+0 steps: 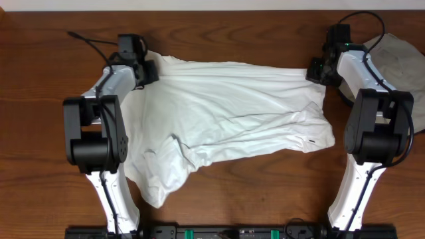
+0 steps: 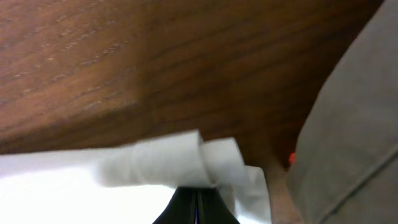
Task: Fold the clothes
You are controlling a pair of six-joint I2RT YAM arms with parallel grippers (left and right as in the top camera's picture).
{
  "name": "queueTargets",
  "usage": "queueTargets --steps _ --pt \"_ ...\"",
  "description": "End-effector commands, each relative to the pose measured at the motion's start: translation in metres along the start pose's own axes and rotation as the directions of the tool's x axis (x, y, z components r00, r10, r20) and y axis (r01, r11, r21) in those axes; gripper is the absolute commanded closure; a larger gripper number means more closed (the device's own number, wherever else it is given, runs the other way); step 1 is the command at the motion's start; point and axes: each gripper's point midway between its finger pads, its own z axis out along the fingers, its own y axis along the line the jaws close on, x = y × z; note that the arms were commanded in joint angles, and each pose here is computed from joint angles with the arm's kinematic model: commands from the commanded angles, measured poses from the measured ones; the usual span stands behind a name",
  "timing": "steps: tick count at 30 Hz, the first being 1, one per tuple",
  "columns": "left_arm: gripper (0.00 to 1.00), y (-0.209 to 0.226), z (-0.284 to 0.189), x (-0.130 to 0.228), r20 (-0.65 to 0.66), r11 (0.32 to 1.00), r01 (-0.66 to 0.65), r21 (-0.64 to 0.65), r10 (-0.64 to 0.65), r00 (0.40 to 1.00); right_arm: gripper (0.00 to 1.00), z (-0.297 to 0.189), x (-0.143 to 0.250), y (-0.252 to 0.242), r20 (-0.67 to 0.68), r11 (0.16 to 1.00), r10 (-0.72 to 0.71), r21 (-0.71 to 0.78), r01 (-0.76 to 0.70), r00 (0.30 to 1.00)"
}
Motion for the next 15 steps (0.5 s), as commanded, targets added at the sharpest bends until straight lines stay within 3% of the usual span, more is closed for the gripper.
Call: queueTargets --steps 1,10,15 --pt "0.94 0.045 0.028 0.013 -0.030 0.994 0.057 -0.092 -0.060 0.998 0.99 0.027 0.023 0.004 -0.076 0.999 -0.030 0.011 0.030 0.997" --pt "0.94 0.058 0.039 -0.019 0.089 0.994 0.072 -0.081 -0.064 0.994 0.99 0.027 0.023 0.003 -0.074 0.999 -0.029 0.018 0.031 0.997" --pt "0.94 0.053 0.019 -0.041 0.054 0.994 0.057 -0.091 -0.052 0.997 0.99 0.005 0.007 -0.003 -0.048 0.997 -0.015 0.069 0.018 0.999"
